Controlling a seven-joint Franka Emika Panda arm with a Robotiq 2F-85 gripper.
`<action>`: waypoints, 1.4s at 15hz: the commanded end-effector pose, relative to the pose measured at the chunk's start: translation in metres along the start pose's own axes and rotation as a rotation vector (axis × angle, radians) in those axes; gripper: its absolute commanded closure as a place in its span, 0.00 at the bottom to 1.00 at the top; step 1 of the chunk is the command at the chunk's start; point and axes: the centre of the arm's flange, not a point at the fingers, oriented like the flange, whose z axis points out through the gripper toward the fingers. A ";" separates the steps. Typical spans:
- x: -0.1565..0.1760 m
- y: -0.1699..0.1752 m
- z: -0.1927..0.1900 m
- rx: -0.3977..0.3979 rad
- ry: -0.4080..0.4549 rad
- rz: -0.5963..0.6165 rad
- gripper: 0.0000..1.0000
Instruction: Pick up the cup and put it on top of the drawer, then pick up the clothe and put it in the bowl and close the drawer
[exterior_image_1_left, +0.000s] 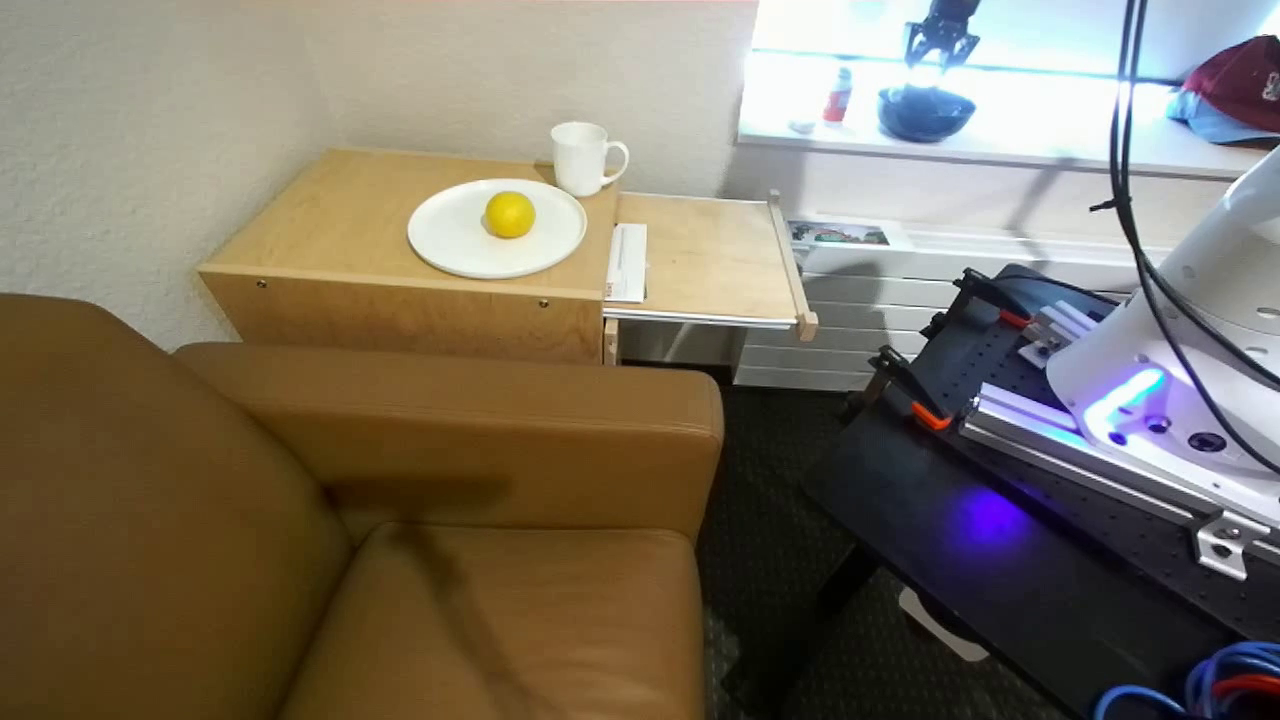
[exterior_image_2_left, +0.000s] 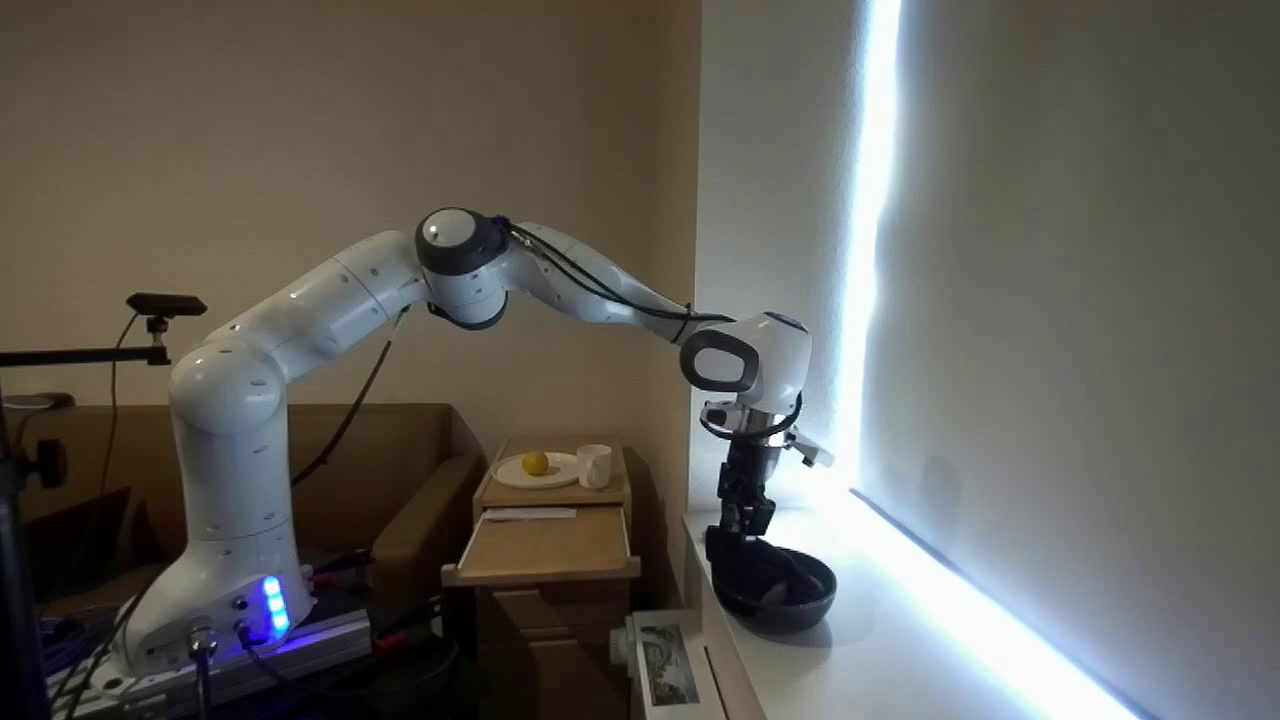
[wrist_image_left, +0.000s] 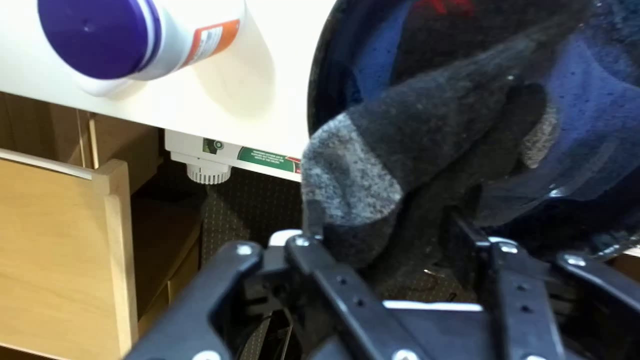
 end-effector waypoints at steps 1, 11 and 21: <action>0.002 -0.024 -0.037 0.055 -0.036 0.057 0.06; 0.089 -0.015 -0.093 0.070 -0.003 -0.393 0.00; 0.124 0.028 -0.065 0.147 0.198 -0.808 0.00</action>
